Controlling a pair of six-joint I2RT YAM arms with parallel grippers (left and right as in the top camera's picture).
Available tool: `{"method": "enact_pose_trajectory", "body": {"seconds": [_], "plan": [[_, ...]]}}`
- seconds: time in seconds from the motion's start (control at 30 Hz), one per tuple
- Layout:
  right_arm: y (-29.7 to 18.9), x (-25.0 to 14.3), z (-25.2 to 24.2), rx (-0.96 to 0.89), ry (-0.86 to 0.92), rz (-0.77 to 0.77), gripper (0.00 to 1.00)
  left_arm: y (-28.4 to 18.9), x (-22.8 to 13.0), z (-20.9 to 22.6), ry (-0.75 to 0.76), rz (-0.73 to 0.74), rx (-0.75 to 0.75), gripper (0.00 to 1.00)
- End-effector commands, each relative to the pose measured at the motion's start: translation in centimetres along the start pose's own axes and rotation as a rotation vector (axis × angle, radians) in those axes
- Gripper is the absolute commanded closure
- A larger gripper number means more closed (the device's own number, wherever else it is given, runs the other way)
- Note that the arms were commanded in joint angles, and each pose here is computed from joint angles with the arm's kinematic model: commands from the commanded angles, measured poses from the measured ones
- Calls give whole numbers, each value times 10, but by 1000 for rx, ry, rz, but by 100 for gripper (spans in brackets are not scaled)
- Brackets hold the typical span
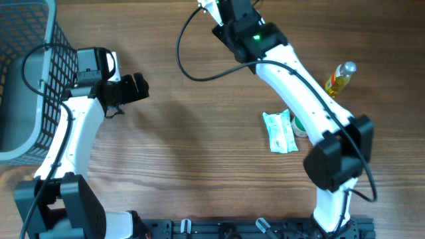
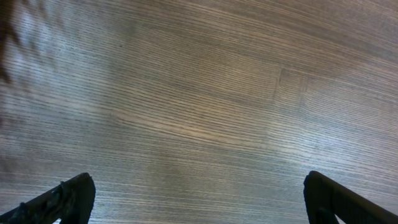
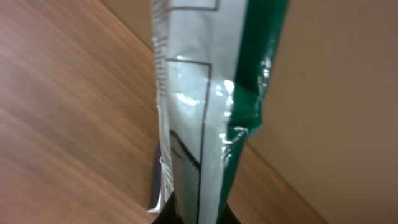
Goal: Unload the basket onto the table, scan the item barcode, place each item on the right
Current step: 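Carry the glove pack with the right gripper up to the scanner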
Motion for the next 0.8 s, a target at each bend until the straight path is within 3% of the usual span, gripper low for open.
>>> {"method": "enact_pose_trajectory", "body": {"seconds": [0.0, 0.37, 0.77], "plan": [[32, -10, -12, -129, -20, 28, 95, -1, 1, 2, 9, -5, 8, 0], [81, -18, -28, -213, 6, -41, 96, -1, 1, 2, 9, -5, 8, 0], [119, -43, 9, -116, -67, 10, 96, -1, 1, 2, 9, -5, 8, 0]]}}
Point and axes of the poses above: each gripper's point midway between its finger pads, its own y axis out along the fingers, its own z axis along the line the jaws close on, x = y × z, the point moved 8 cm from there along -y, back along the fingers, and after that the axes turned 8 degrees about y, right-handed, at the moved point
